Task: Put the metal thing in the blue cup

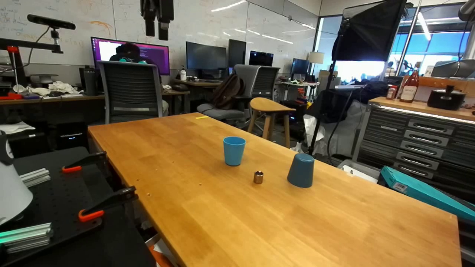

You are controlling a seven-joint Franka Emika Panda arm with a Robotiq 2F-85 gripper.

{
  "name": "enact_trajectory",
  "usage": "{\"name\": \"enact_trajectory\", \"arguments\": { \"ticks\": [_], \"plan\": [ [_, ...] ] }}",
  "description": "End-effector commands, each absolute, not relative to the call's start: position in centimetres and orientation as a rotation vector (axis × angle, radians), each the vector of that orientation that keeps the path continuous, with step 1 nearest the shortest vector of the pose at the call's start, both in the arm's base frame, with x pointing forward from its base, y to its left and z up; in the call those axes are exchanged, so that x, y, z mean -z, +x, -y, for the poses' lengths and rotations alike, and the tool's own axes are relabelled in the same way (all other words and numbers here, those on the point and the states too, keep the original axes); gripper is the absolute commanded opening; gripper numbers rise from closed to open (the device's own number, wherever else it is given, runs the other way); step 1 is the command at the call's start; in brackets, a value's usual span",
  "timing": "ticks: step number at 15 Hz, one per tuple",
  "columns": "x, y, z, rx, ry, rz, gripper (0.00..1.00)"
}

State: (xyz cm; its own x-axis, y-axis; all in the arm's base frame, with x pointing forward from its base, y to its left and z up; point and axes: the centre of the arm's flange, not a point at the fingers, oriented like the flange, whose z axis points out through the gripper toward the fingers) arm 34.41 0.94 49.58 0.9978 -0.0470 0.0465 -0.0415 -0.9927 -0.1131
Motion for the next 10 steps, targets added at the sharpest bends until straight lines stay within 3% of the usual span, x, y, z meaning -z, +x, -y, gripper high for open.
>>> {"name": "enact_trajectory", "arguments": {
  "ticks": [1,6,10],
  "plan": [
    [-49.0,34.6,-1.3,0.121,-3.050,-0.095,1.00],
    [-44.0,43.0,5.0,0.413,-3.070,-0.451,1.00],
    [-38.1,46.8,12.6,0.382,-3.119,-0.758,1.00]
  ]
}}
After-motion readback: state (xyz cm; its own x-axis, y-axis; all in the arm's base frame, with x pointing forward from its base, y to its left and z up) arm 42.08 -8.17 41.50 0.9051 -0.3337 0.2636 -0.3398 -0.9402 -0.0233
